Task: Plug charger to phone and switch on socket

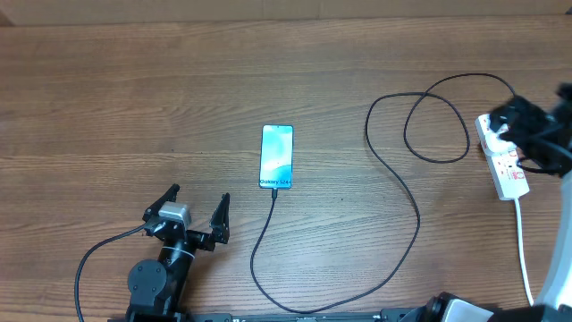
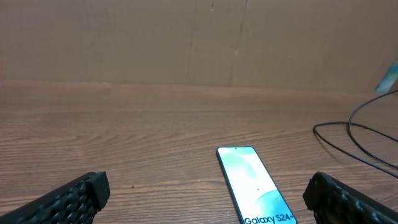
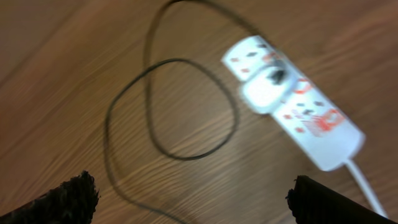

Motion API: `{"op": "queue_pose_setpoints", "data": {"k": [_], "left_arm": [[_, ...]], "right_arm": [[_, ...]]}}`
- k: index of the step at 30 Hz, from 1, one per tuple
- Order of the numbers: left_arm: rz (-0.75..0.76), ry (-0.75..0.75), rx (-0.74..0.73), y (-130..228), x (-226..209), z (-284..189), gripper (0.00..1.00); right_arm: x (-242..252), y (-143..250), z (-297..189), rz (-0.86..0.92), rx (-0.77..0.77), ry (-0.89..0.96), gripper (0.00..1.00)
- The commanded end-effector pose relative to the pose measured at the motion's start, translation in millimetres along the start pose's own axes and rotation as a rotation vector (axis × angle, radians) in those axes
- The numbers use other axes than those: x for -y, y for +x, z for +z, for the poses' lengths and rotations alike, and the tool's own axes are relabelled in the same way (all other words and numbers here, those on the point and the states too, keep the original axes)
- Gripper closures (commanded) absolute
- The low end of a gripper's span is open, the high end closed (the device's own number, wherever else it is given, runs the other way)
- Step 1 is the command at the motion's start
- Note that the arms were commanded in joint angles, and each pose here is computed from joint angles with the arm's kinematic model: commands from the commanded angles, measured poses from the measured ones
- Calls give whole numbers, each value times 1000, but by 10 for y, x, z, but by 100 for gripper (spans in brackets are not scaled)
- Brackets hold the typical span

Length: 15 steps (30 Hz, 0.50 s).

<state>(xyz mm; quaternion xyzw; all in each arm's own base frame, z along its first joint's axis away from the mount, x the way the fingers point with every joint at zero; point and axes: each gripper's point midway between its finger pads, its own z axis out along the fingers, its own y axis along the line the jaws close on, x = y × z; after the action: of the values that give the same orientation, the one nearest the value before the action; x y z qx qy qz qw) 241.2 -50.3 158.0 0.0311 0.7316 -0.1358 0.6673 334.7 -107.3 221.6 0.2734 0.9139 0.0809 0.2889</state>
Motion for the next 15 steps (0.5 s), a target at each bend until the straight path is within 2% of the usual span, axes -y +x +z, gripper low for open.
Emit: {"op": "queue_pose_setpoints", "data": {"k": [1,9,15], "left_arm": [[23,2,6,-3,7,-4,0],[23,2,5,-2,7,-4,0],[23,2,5,-2,7,-4,0]], "right_arm": [[-392,41,-126,-88,24,-69,0],[-824,253,-107,-199,-15,-140,0],[-803,236,-94,-230,2,-99,0]]}}
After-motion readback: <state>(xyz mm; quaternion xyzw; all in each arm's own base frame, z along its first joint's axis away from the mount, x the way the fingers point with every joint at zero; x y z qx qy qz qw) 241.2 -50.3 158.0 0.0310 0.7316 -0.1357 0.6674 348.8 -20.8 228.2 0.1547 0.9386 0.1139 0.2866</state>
